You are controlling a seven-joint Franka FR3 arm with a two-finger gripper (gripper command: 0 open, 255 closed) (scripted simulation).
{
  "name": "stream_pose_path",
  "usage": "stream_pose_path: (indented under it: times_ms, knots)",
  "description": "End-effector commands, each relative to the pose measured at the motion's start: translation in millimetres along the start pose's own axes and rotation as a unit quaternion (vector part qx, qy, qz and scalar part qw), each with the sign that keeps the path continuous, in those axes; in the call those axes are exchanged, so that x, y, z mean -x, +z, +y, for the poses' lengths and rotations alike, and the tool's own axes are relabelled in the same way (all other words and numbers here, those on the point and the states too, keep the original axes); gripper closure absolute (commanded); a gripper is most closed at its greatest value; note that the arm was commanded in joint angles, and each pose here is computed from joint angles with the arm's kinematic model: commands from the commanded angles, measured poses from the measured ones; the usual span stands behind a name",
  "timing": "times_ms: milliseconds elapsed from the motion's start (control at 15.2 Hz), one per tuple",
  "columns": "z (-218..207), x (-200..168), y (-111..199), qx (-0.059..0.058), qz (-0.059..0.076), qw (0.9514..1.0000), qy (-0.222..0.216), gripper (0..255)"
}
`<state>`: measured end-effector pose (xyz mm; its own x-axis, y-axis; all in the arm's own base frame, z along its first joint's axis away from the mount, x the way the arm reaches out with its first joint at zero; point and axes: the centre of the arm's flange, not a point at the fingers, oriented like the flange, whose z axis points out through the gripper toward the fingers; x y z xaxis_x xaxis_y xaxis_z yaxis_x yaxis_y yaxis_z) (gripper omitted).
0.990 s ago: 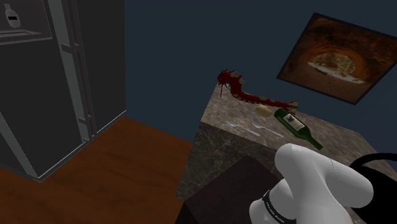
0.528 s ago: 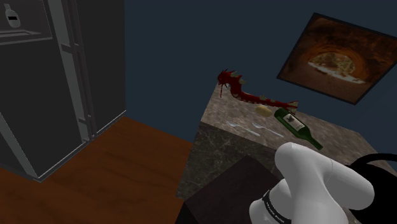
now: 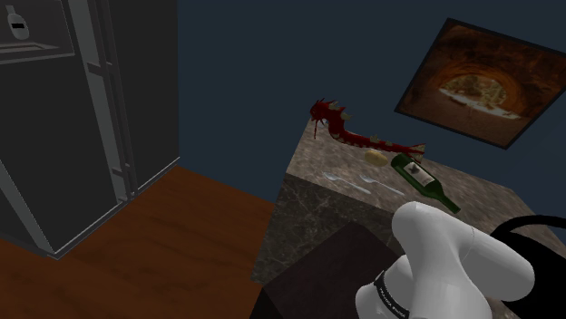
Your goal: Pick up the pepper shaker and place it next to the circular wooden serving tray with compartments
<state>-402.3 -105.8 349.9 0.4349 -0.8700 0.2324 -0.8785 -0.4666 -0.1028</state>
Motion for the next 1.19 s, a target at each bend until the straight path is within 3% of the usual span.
stream_pose_path:
  times_ms: [0, 528, 594, 924, 1122]
  knots:
    - [0, 3, 14, -0.001, 0.0, 1.0, -0.001, 255]
    - [0, 3, 14, -0.001, 0.0, 1.0, -0.001, 255]
    - [0, 3, 14, -0.001, 0.0, 1.0, -0.001, 0]
    - [0, 3, 14, -0.001, 0.0, 1.0, -0.001, 0]
    - [0, 3, -25, -0.001, 0.0, 1.0, -0.001, 0]
